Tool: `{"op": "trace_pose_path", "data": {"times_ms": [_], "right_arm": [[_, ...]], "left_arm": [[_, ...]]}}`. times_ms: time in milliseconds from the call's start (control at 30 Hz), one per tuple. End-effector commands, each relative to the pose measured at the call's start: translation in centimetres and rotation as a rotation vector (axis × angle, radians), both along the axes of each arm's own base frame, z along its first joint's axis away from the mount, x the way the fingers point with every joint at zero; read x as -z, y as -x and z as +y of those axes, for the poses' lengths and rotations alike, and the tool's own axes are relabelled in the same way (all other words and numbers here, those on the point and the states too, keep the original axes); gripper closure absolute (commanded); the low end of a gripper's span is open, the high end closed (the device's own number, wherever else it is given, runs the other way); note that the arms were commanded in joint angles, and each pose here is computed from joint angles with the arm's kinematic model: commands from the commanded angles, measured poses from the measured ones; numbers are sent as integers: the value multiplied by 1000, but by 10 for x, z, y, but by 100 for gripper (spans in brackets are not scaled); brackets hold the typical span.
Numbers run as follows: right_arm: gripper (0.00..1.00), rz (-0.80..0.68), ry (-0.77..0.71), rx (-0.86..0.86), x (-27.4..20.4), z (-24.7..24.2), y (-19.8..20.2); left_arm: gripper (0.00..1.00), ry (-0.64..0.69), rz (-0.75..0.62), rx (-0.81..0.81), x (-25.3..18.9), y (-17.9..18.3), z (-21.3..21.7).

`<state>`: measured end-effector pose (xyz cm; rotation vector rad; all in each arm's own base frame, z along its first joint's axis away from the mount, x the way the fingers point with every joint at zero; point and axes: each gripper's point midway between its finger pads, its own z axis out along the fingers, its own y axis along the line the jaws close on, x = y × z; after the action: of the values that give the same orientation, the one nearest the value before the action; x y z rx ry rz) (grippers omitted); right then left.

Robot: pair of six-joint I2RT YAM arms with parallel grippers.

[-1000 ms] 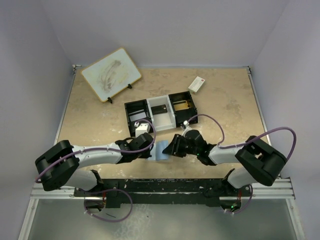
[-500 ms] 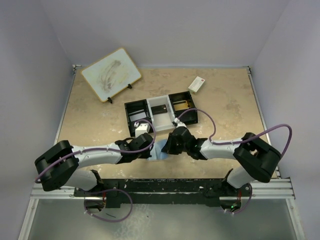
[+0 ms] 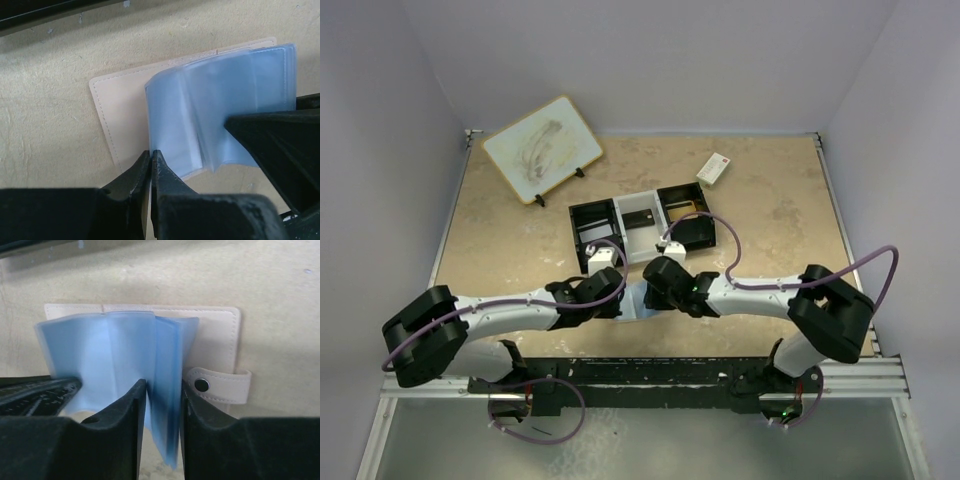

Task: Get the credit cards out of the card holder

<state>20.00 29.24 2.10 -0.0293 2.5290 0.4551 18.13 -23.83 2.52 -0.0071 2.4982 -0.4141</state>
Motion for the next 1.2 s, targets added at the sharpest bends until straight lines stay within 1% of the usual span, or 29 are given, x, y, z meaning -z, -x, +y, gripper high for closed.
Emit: {"op": "trace_pose_path", "data": {"times_ms": [0,33,133,167,267,333,367,400,500,533,567,667,733,833,967,1100,1167], "right_arm": [[63,-7,113,34,2,-42,7],[64,-14,111,31,-1,-42,5],[78,7,121,5,7,-37,6],[81,9,138,16,11,-38,4],[94,25,199,21,26,-43,5],[95,19,244,59,26,-54,4],[94,11,268,79,24,-60,3],[90,7,288,98,22,-65,2],[69,11,302,84,17,-69,5],[65,5,288,78,13,-67,4],[63,1,267,67,10,-64,4],[62,-3,204,41,4,-55,6],[62,1,197,44,3,-55,7],[54,10,230,68,4,-62,8],[50,-4,213,70,-5,-63,8],[49,-21,169,69,-18,-61,8],[46,-23,166,72,-21,-62,9]], "left_arm": [[100,15,-23,-8,-8,1,4],[100,16,-21,-3,-9,2,4],[100,19,-18,5,-8,3,3],[100,20,-18,6,-8,3,2],[100,20,-18,5,-8,2,2],[100,21,-20,6,-9,2,1],[100,18,-21,6,-9,2,2],[100,14,-21,6,-9,2,2],[100,7,-22,5,-9,2,4],[100,7,-22,6,-9,2,4],[100,6,-22,7,-9,1,3],[100,2,-22,11,-10,1,3],[100,3,-23,12,-11,0,2],[100,5,-25,13,-12,0,1],[100,0,-20,17,-10,1,2],[100,7,-20,21,-10,1,0],[100,13,-20,21,-10,1,-1]]}}
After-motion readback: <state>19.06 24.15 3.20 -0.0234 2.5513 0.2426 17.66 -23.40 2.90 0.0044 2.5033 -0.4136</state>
